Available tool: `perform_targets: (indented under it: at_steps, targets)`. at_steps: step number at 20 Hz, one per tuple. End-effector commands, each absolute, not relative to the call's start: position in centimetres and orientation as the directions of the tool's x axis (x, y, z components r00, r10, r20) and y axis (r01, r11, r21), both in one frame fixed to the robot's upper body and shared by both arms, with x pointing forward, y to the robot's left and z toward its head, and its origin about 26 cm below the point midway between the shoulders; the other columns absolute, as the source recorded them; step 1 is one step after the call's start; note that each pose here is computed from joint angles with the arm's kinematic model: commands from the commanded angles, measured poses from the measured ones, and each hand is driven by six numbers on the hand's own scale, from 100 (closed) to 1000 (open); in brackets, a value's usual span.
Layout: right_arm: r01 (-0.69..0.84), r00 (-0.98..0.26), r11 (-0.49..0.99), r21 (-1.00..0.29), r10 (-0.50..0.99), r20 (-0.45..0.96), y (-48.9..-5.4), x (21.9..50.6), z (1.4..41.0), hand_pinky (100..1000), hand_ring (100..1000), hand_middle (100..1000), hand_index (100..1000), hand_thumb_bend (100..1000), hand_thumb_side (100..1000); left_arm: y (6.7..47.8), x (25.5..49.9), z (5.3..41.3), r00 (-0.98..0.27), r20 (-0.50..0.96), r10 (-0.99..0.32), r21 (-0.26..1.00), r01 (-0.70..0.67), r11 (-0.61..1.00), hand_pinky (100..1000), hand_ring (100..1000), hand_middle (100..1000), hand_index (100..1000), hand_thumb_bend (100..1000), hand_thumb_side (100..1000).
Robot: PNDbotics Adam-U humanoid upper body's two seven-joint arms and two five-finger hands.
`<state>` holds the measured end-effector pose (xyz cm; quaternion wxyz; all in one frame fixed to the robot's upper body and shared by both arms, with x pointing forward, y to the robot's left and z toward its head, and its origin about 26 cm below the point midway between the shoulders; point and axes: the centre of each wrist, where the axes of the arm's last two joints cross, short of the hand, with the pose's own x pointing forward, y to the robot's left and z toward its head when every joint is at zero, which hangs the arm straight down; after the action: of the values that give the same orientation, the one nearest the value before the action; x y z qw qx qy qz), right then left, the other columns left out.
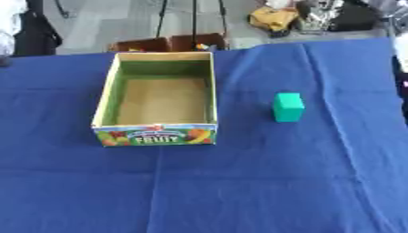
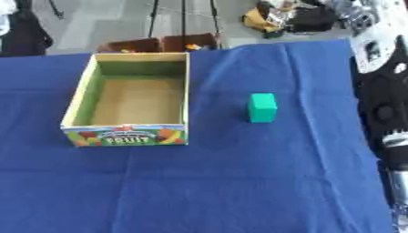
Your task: Pick up objects on the table and place them in the box.
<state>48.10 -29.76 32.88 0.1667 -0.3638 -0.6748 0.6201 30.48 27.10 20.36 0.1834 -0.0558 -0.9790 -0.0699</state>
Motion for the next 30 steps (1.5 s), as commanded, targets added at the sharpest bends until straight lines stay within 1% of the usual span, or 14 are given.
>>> perform_targets:
  at_steps: [1, 2, 8, 11, 13, 15, 16, 18, 19, 20, 21, 23, 27, 30]
  targets:
    - [0.220, -0.692, -0.198, -0.955, 0.658, -0.295, -30.7, 48.9, 33.2, 748, 848, 864, 941, 252, 960, 27.0, 30.2, 21.0, -0.934, 0.345, 0.089, 0.131, 0.142, 0.981, 670, 730, 844, 965, 100, 999]
    - [0.201, -0.688, -0.211, -0.956, 0.665, -0.292, -30.8, 49.1, 32.8, 758, 849, 864, 942, 288, 946, 27.0, 30.2, 21.0, -0.934, 0.345, 0.090, 0.132, 0.143, 0.981, 670, 730, 845, 965, 100, 998]
    - [0.105, -0.684, -0.271, -0.957, 0.679, -0.268, -31.7, 50.0, 31.0, 791, 860, 872, 957, 407, 903, 26.9, 30.2, 21.0, -0.933, 0.348, 0.091, 0.133, 0.145, 0.980, 670, 729, 846, 965, 100, 1000]
    - [0.054, -0.689, -0.299, -0.953, 0.679, -0.253, -32.4, 50.1, 30.1, 807, 868, 878, 973, 506, 851, 26.9, 30.2, 21.0, -0.933, 0.348, 0.091, 0.135, 0.146, 0.980, 670, 729, 846, 965, 100, 1000]
    - [0.018, -0.696, -0.317, -0.948, 0.677, -0.240, -32.9, 50.1, 29.6, 819, 871, 883, 984, 639, 835, 26.9, 30.3, 21.0, -0.933, 0.348, 0.090, 0.135, 0.146, 0.980, 669, 728, 847, 965, 100, 1000]
    - [-0.021, -0.699, -0.335, -0.942, 0.679, -0.225, -33.3, 50.1, 29.1, 826, 873, 891, 991, 693, 807, 26.9, 30.3, 21.0, -0.933, 0.349, 0.090, 0.137, 0.146, 0.980, 669, 728, 847, 965, 100, 1000]
    - [-0.046, -0.700, -0.345, -0.938, 0.681, -0.216, -33.5, 50.2, 28.8, 837, 871, 895, 1000, 731, 720, 26.9, 30.3, 21.0, -0.933, 0.349, 0.090, 0.137, 0.146, 0.980, 669, 728, 847, 965, 100, 1000]
    - [-0.098, -0.702, -0.362, -0.927, 0.685, -0.194, -33.9, 50.2, 28.1, 846, 869, 897, 1000, 728, 594, 26.8, 30.3, 21.0, -0.933, 0.348, 0.090, 0.138, 0.146, 0.980, 669, 728, 847, 965, 100, 1000]
    - [-0.122, -0.702, -0.370, -0.921, 0.688, -0.183, -34.0, 50.2, 27.8, 846, 868, 896, 1000, 729, 586, 26.8, 30.3, 21.0, -0.933, 0.348, 0.090, 0.138, 0.146, 0.980, 669, 728, 847, 965, 100, 1000]
    - [-0.150, -0.703, -0.378, -0.913, 0.691, -0.171, -34.1, 50.2, 27.5, 852, 866, 893, 1000, 716, 504, 26.8, 30.3, 21.0, -0.933, 0.347, 0.091, 0.138, 0.146, 0.980, 669, 727, 848, 964, 100, 1000]
    - [-0.174, -0.702, -0.385, -0.906, 0.694, -0.159, -34.2, 50.2, 27.3, 852, 864, 893, 1000, 704, 500, 26.8, 30.3, 21.0, -0.933, 0.347, 0.091, 0.137, 0.147, 0.980, 670, 727, 848, 964, 100, 1000]
    - [-0.214, -0.701, -0.390, -0.896, 0.699, -0.138, -34.2, 50.3, 26.9, 858, 854, 884, 1000, 669, 431, 26.8, 30.3, 21.1, -0.933, 0.347, 0.092, 0.138, 0.148, 0.979, 670, 727, 848, 964, 100, 1000]
    - [-0.262, -0.703, -0.386, -0.884, 0.704, -0.099, -34.2, 50.3, 26.5, 859, 849, 878, 1000, 658, 415, 26.8, 30.3, 21.1, -0.933, 0.347, 0.093, 0.136, 0.148, 0.980, 670, 726, 848, 963, 100, 1000]
    - [-0.277, -0.708, -0.379, -0.883, 0.702, -0.079, -34.1, 50.2, 26.3, 846, 834, 856, 982, 634, 392, 26.7, 30.3, 21.1, -0.933, 0.347, 0.093, 0.135, 0.148, 0.980, 669, 726, 847, 962, 100, 1000]
